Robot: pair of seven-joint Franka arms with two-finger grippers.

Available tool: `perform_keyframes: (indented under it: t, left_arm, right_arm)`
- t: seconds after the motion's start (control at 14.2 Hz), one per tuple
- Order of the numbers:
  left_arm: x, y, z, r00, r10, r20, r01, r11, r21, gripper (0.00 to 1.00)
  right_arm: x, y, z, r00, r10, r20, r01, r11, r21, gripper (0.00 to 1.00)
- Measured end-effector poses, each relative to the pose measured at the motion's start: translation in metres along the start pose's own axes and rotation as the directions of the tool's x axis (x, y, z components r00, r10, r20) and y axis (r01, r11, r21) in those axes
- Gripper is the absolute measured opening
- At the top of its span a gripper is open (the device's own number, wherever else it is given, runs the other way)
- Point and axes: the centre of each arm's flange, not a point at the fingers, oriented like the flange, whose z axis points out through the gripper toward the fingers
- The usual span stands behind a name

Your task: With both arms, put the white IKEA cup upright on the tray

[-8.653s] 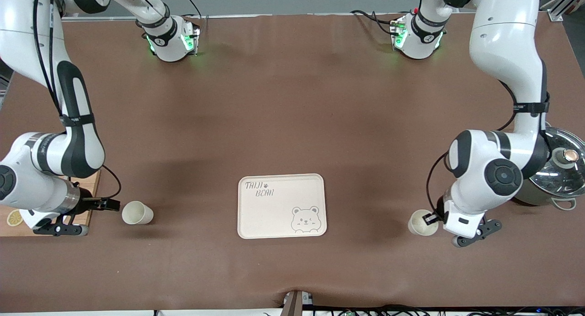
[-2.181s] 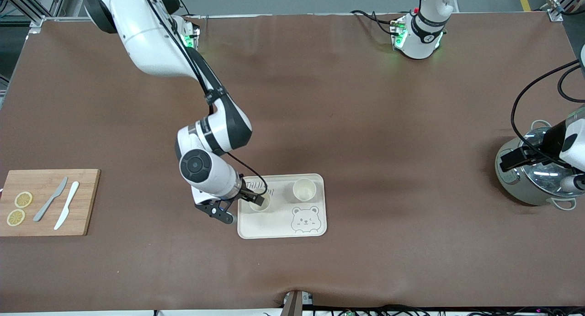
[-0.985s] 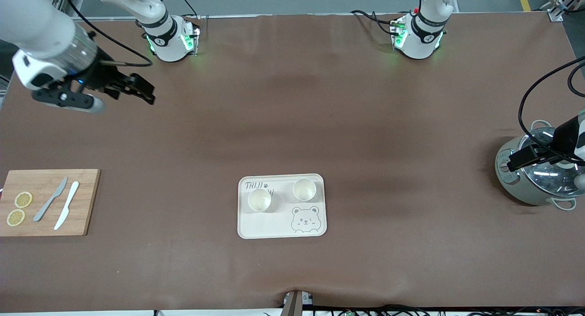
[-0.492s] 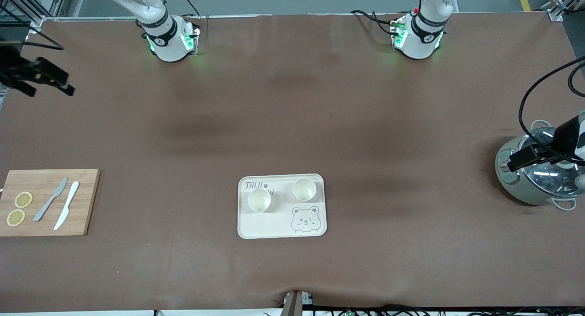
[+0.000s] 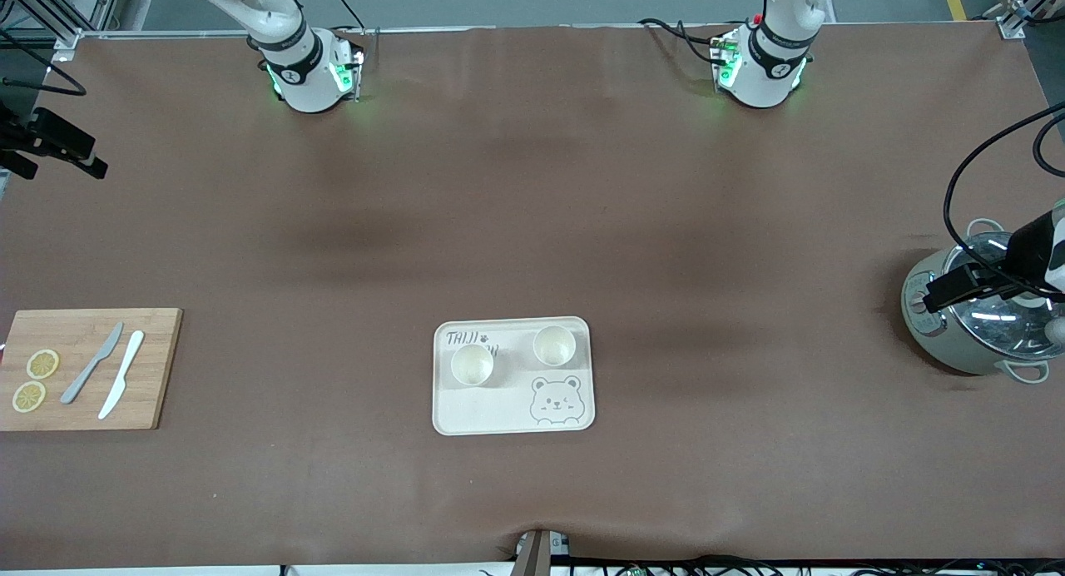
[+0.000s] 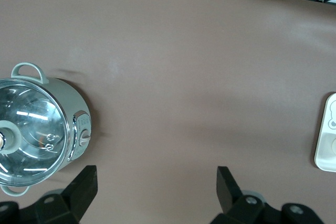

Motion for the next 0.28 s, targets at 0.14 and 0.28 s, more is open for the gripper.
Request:
perform_keyframes:
  t: [0.14,0.28]
  left_arm:
    - [0.0,0.0,0.0,1.0,0.0,0.0,0.0,1.0,0.0,1.0]
    - [0.0,0.0,0.0,1.0,0.0,0.0,0.0,1.0,0.0,1.0]
  right_arm:
    - [0.0013,0.0005,0.0013,1.0,0.001,0.002,-0.001,1.0,-0.001,1.0]
    - [0.0033,0.0024,0.0031,1.0,0.001,0.005,0.0,1.0,-0.02,1.0]
